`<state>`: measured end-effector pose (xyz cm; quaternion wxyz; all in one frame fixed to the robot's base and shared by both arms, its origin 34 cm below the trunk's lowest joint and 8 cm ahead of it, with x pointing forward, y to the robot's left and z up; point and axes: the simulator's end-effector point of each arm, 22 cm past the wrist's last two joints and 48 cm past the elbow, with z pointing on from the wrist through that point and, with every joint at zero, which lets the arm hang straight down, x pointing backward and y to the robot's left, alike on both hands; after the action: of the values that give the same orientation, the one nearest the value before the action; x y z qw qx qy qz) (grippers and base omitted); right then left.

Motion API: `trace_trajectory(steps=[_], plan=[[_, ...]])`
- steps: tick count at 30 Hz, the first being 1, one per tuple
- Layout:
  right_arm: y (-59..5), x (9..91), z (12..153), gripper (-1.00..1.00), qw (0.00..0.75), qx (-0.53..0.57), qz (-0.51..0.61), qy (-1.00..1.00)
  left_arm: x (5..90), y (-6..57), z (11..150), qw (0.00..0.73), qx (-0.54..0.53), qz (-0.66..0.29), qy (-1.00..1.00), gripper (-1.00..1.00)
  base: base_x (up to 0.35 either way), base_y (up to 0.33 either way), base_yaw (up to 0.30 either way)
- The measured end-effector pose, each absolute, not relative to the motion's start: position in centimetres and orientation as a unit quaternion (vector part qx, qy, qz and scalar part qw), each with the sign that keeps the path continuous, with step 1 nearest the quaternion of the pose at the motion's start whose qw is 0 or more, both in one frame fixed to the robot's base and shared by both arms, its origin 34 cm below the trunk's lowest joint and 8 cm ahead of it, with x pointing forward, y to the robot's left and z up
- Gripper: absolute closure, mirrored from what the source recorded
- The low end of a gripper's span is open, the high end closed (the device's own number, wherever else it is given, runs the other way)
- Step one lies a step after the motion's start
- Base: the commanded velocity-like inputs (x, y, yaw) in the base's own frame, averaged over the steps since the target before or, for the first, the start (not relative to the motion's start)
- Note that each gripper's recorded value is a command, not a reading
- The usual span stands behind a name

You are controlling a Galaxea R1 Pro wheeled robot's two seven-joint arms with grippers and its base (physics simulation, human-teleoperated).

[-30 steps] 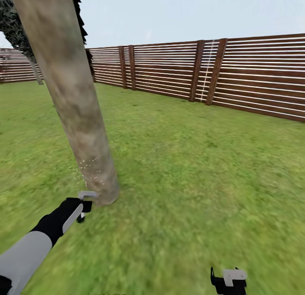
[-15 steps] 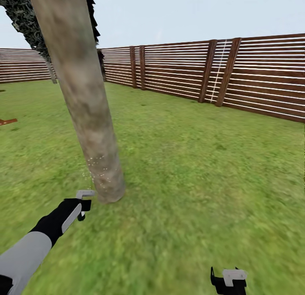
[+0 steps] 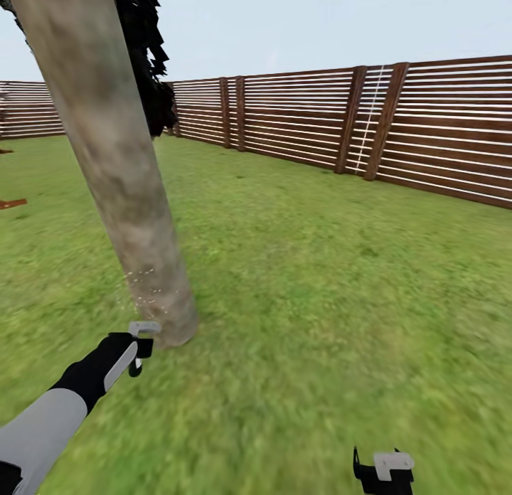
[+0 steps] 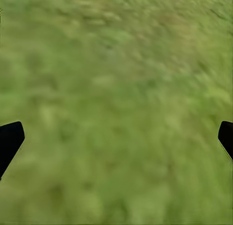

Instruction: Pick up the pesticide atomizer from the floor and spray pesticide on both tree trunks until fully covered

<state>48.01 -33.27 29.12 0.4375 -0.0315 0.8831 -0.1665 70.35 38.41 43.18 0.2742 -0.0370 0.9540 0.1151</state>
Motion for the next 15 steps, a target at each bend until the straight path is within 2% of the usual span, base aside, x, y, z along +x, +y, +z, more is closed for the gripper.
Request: trace_trajectory(steps=[7,15], plan=[[-33.2,48.01,29.11,-1.0,0.438,-0.032,-0.166,0.883,69.51,38.39,42.78,0.251,-0.032,0.117,0.96,1.0,0.129,-0.245,0.257],[-33.2,48.01,29.11,-1.0,0.438,-0.032,-0.166,0.883,69.6,38.38,42.87,0.253,-0.032,0.118,0.96,1.0,-0.07,-0.275,0.018]])
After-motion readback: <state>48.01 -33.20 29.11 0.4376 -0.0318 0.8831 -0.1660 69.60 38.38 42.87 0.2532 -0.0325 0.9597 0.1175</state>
